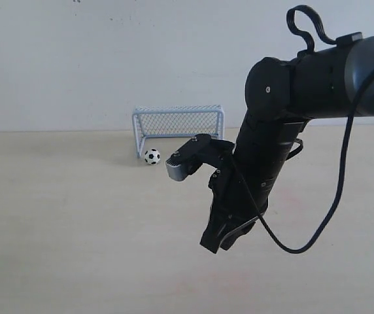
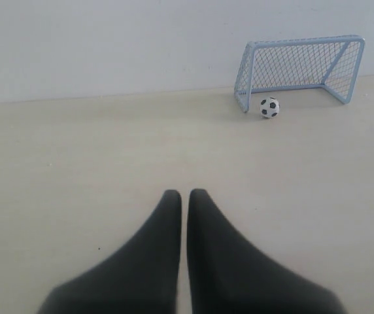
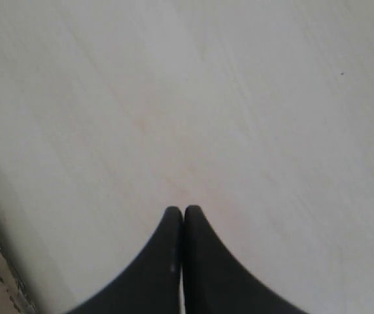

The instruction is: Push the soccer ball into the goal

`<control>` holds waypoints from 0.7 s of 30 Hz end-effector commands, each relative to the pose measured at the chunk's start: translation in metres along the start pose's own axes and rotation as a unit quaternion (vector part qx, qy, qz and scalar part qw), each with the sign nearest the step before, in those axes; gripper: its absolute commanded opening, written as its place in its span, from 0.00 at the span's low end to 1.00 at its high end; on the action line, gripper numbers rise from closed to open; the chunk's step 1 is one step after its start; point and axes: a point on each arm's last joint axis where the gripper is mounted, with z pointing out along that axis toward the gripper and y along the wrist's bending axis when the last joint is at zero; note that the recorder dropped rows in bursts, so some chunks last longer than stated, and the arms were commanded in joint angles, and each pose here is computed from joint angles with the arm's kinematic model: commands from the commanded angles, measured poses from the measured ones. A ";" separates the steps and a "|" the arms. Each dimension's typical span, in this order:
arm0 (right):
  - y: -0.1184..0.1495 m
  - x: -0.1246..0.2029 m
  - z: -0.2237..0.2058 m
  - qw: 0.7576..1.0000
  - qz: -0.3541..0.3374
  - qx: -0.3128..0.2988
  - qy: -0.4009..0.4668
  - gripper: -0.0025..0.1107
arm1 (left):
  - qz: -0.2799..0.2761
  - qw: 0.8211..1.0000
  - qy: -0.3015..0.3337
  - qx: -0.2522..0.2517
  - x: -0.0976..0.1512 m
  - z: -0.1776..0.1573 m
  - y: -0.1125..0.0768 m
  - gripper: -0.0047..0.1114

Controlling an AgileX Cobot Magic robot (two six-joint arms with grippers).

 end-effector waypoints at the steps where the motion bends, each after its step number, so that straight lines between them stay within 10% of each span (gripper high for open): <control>1: 0.001 0.000 -0.004 1.000 -0.002 0.004 -0.007 0.02 | 0.003 1.000 0.002 -0.002 0.001 0.000 0.000 0.08; 12: 0.007 -0.001 -0.019 0.999 0.041 -0.001 -0.029 0.02 | 0.003 1.000 0.002 -0.002 0.001 0.000 0.000 0.08; 21: 0.018 0.018 -0.048 0.970 0.081 0.091 -0.210 0.02 | 0.003 1.000 0.002 -0.002 0.001 0.000 0.000 0.08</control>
